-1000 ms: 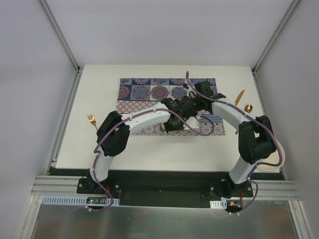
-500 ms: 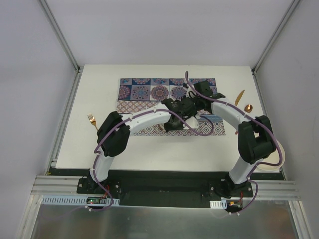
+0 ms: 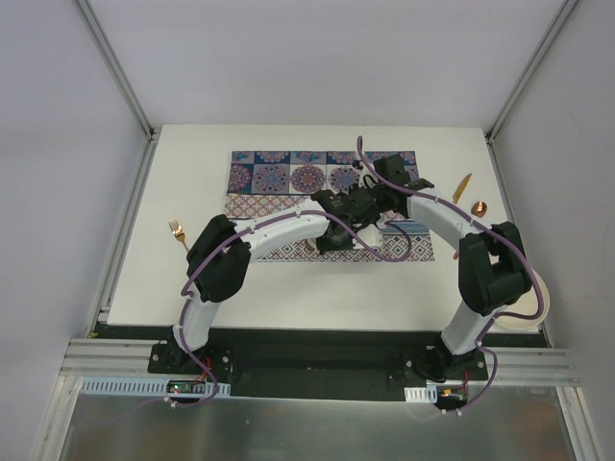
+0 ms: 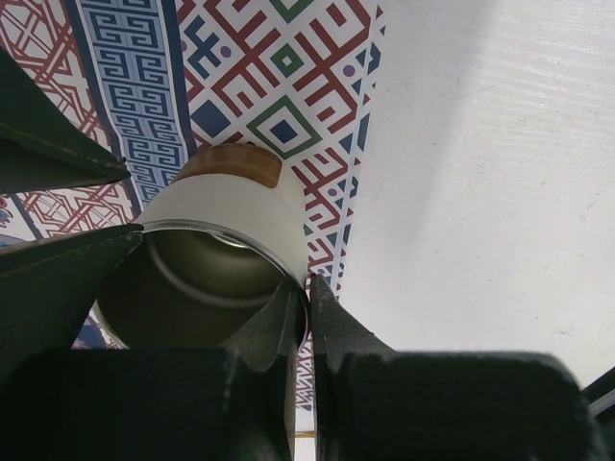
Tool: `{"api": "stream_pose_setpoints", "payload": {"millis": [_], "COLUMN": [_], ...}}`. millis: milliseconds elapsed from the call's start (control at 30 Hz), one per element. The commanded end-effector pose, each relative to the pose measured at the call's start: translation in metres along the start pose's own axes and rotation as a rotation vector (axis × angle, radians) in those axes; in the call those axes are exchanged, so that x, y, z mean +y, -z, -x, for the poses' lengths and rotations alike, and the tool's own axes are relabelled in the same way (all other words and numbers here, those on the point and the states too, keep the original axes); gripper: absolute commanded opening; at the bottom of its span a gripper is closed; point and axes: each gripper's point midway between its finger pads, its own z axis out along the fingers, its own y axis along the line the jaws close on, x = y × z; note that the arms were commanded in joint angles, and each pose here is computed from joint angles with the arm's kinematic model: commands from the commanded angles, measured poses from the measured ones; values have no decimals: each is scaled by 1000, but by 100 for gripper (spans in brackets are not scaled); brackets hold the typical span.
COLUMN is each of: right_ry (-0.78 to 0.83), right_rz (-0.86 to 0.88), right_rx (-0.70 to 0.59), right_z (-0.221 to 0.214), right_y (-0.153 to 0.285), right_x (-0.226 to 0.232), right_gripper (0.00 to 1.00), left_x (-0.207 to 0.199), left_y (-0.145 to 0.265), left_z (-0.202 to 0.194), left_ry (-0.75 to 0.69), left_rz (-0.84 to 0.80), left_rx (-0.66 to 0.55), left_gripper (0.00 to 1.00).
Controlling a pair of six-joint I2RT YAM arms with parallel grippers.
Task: Set the dinner table for one person
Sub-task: Place the cup on the napkin.
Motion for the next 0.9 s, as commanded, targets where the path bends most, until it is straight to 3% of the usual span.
{"api": "stream_pose_setpoints", "payload": {"millis": [0, 333, 667, 867], "right_ry": [-88, -81, -83, -79], "right_rz": [167, 183, 178, 207], "right_rx": [377, 366, 360, 347], "right_z": [-97, -94, -102, -92], "right_y": [4, 4, 5, 5], "right_x": [56, 59, 55, 65], "right_gripper": [23, 29, 29, 32], "left_x": [112, 130, 132, 146], "left_y": [49, 87, 85, 131], "left_z": [70, 74, 67, 74], "left_ry": [185, 151, 159, 138], "left_rz": [410, 491, 511, 582], "left_rx": [-340, -377, -350, -412], "left_gripper": [0, 0, 0, 0]}}
